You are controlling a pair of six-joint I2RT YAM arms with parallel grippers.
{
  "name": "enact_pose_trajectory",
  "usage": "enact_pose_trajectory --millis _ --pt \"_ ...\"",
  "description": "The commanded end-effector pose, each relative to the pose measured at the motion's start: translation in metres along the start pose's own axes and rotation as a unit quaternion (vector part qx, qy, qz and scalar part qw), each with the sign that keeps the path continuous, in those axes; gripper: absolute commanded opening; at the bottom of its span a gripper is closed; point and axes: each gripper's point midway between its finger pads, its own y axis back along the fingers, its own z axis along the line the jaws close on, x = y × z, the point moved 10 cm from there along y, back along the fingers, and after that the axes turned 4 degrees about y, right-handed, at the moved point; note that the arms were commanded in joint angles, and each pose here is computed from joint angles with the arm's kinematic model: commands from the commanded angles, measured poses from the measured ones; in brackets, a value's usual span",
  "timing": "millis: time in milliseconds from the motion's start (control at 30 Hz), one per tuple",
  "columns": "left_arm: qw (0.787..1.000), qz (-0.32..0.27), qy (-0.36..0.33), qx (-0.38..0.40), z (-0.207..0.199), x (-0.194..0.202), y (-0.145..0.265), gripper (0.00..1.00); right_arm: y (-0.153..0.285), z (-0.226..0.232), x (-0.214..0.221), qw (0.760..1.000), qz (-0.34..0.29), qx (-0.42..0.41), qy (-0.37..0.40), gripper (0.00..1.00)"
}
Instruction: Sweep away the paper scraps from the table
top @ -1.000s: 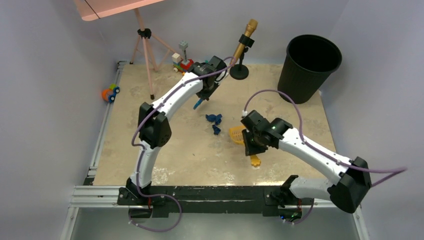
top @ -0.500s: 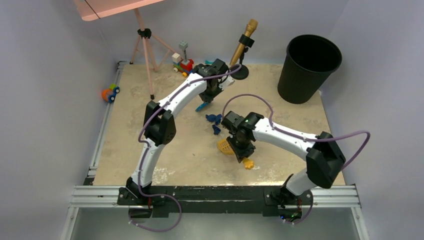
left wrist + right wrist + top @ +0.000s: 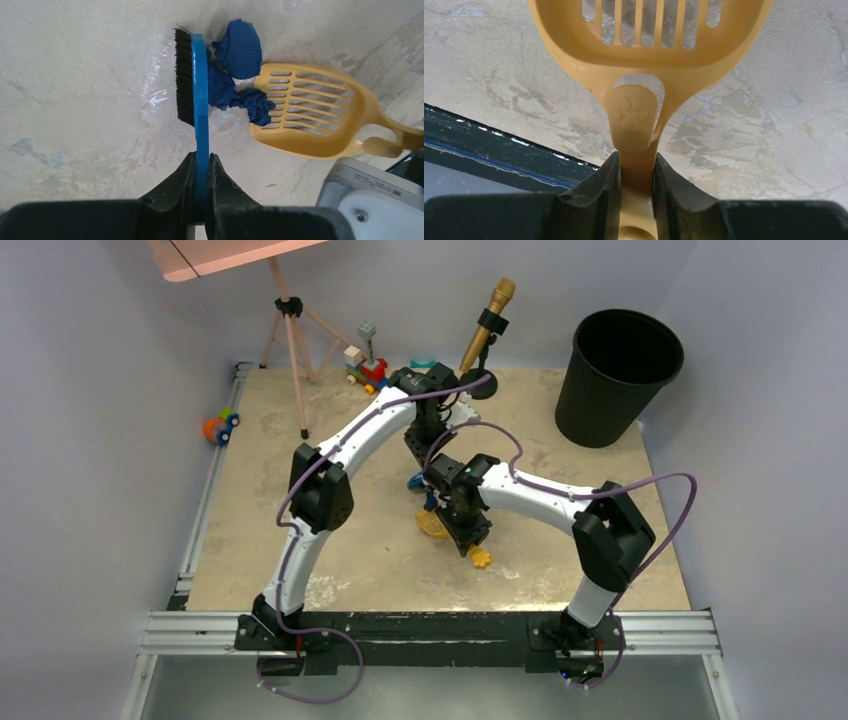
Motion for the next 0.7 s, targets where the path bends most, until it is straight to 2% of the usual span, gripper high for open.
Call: enact_pose_trajectory --millis 0,133,367,667 --pt "0.989 0.008 0.064 0.135 -0.037 0.012 0.019 0.00 0.004 0.002 -0.013 0.999 -0.032 -0.025 0.001 0.00" --pt "0.984 -0.001 0.094 0.152 -0.046 0.015 0.037 0.00 0.000 -0.002 -0.007 0.999 -0.045 -0.009 -0.008 0.00" --pt "0.983 0.016 0.102 0.150 -0.056 0.029 0.057 0.00 -0.011 -0.004 0.004 0.996 -0.078 -0.008 -0.034 0.00" --pt "0.993 -0.039 0.114 0.014 -0.040 0.030 0.097 0.00 0.004 -0.006 0.027 0.993 -0.100 -0.019 -0.056 0.00"
